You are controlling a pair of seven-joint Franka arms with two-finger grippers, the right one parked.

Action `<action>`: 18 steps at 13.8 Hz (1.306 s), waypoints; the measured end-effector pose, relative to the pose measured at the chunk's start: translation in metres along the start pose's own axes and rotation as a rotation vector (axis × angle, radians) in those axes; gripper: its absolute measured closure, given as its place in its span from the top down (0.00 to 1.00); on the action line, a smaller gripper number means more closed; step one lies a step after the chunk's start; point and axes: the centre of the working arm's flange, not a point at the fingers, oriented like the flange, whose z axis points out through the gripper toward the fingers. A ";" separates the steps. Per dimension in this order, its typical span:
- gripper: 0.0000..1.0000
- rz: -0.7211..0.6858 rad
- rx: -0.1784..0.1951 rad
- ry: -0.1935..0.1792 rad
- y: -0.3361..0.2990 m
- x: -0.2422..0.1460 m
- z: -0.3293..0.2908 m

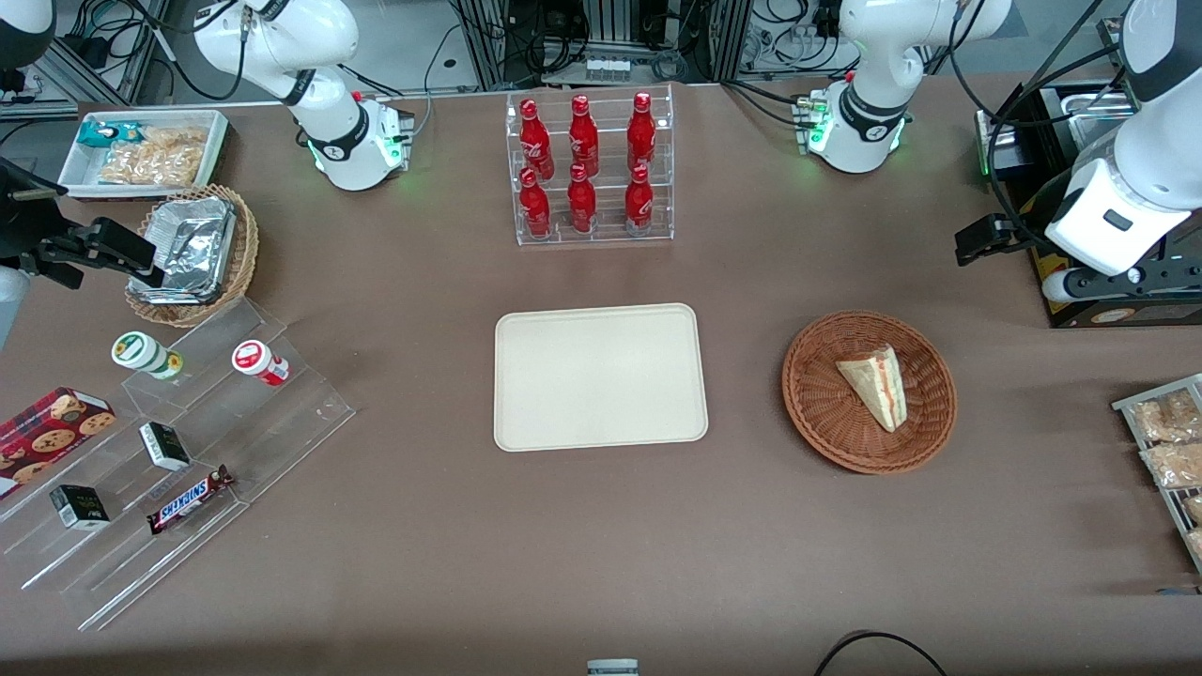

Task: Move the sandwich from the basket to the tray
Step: 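Move the left gripper over the sandwich in the wicker basket, then lower the open left gripper around the sandwich and close it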

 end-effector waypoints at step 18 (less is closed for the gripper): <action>1.00 -0.009 -0.006 -0.038 0.006 0.064 0.211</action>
